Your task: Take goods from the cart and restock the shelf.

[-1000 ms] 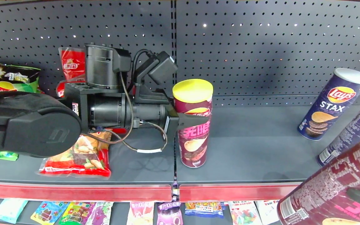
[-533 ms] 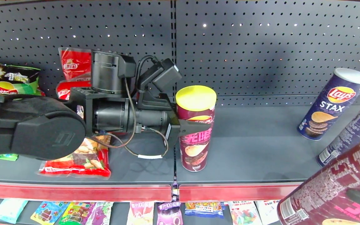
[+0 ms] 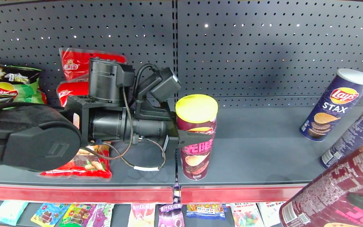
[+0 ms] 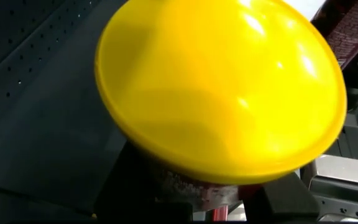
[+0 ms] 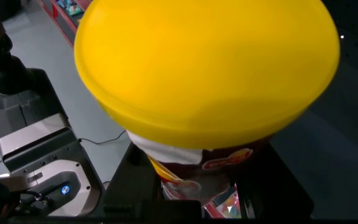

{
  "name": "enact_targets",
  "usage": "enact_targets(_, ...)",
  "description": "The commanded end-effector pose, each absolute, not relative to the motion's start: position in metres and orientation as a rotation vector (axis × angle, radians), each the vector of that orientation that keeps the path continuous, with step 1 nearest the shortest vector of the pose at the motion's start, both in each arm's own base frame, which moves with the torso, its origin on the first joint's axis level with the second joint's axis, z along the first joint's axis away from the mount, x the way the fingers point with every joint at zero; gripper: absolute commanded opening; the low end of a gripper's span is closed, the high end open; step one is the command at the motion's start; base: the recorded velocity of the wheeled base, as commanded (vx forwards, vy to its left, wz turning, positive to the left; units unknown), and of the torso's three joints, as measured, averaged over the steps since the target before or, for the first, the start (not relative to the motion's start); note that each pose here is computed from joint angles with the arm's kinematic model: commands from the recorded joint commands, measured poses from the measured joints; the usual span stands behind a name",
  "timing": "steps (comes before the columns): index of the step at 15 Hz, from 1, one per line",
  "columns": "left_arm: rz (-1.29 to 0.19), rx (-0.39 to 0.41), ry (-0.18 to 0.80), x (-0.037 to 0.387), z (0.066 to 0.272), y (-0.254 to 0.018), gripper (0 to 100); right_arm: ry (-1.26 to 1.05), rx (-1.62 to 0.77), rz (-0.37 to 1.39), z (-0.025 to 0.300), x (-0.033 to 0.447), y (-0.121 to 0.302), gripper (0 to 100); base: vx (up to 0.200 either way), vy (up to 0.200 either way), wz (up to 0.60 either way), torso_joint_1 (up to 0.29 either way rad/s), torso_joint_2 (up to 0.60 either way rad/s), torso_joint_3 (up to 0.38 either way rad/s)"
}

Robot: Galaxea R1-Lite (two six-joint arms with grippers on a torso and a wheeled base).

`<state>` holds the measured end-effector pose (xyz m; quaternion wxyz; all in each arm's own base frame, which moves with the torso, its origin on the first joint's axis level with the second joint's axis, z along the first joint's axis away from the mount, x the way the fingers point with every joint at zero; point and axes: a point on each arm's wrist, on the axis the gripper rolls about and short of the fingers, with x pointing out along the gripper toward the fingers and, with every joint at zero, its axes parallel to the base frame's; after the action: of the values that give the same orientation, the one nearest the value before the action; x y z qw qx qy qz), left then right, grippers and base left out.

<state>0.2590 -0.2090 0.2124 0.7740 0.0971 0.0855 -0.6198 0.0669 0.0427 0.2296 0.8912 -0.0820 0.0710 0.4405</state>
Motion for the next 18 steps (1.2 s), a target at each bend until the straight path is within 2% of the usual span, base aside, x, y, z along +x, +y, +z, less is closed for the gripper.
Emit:
enact_targets(1, -1.349, 0.208, 0.186, 0.2578, 0.2131, -0.209, 0, 0.148, -0.171, 0.915, 0.2296, 0.0672, 0.0429, 0, 0.0, 0.0, 0.0, 0.0, 0.0, 0.0)
enact_targets(8, -1.38, 0.204, 0.207, 0.2505, 0.2144, -0.2095, 0, 0.146, -0.171, 0.915, 0.2297, 0.0666, 0.0426, 0, 0.0, 0.0, 0.0, 0.0, 0.0, 0.0)
enact_targets(16, -1.374, 0.205, 0.229, 0.2527, 0.2064, -0.2092, 0, 0.149, -0.171, 0.915, 0.2298, 0.0675, 0.043, 0, 0.0, 0.0, 0.0, 0.0, 0.0, 0.0)
enact_targets(17, -1.375, 0.204, 0.225, 0.2529, 0.2074, -0.2094, 100, 0.153, -0.17, 0.916, 0.2296, 0.0685, 0.0435, 0, 0.0, 0.0, 0.0, 0.0, 0.0, 0.0)
enact_targets(18, -1.373, 0.201, 0.224, 0.2534, 0.2083, -0.2092, 100, 0.154, -0.17, 0.916, 0.2298, 0.0691, 0.0438, 0, 0.0, 0.0, 0.0, 0.0, 0.0, 0.0)
